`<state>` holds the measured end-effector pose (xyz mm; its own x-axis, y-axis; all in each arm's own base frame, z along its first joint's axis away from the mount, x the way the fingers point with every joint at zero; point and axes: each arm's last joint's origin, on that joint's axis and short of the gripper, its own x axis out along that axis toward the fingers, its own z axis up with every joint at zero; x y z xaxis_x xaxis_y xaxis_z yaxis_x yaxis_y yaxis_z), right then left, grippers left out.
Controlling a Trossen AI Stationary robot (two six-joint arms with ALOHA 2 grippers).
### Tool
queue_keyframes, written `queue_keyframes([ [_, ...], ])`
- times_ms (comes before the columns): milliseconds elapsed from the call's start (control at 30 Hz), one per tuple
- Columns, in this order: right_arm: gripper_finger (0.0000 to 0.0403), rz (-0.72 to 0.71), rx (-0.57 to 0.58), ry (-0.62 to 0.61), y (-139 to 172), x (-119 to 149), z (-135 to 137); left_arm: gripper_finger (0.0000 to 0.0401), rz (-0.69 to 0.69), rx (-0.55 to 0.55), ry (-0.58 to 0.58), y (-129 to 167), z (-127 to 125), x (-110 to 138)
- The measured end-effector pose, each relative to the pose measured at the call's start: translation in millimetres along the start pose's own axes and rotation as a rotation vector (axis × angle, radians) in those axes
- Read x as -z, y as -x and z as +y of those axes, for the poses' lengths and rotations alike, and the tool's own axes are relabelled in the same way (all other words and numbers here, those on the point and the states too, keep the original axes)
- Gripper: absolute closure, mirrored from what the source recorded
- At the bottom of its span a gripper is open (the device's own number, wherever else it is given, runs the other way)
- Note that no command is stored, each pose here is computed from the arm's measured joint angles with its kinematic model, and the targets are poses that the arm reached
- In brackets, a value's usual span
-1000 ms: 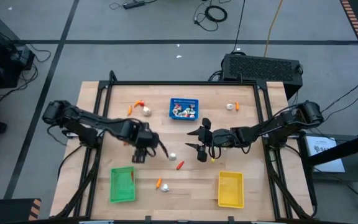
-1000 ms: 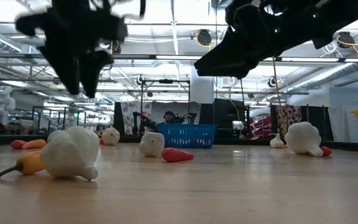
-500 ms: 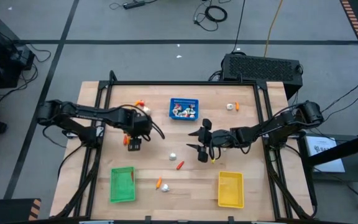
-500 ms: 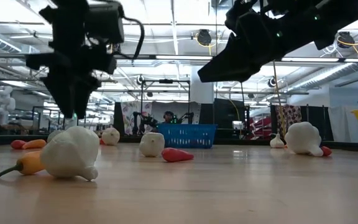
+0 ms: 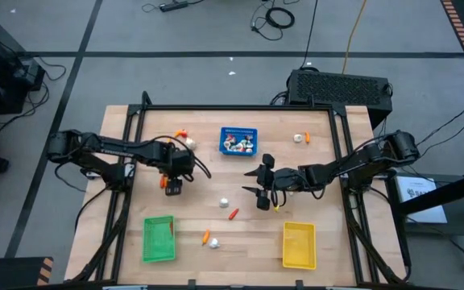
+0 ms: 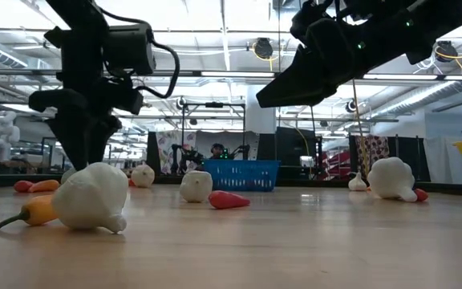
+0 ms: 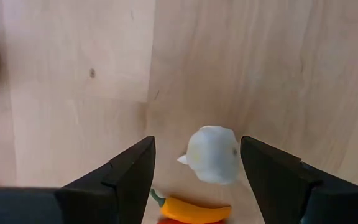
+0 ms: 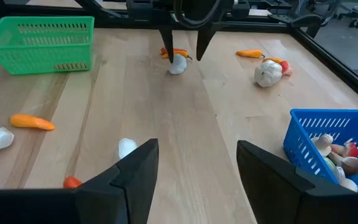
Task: Sort produce into baskets
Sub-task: Put the white garlic into the green bin
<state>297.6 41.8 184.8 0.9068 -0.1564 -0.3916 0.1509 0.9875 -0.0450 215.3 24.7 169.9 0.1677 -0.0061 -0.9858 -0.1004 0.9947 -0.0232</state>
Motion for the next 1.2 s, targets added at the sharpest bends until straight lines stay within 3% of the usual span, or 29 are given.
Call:
queue_keyframes([
  [1033, 0.0195, 0.004, 0.000, 0.001, 0.0, 0.4, 0.0, 0.0157, 0.074, 0.035, -0.009, -17.7, -0.8, -1.2],
  [1200, 0.0195, 0.004, 0.001, 0.002, 0.0, 0.4, -0.1, 0.0184, 0.074, 0.036, -0.011, -17.8, -0.8, -1.2],
])
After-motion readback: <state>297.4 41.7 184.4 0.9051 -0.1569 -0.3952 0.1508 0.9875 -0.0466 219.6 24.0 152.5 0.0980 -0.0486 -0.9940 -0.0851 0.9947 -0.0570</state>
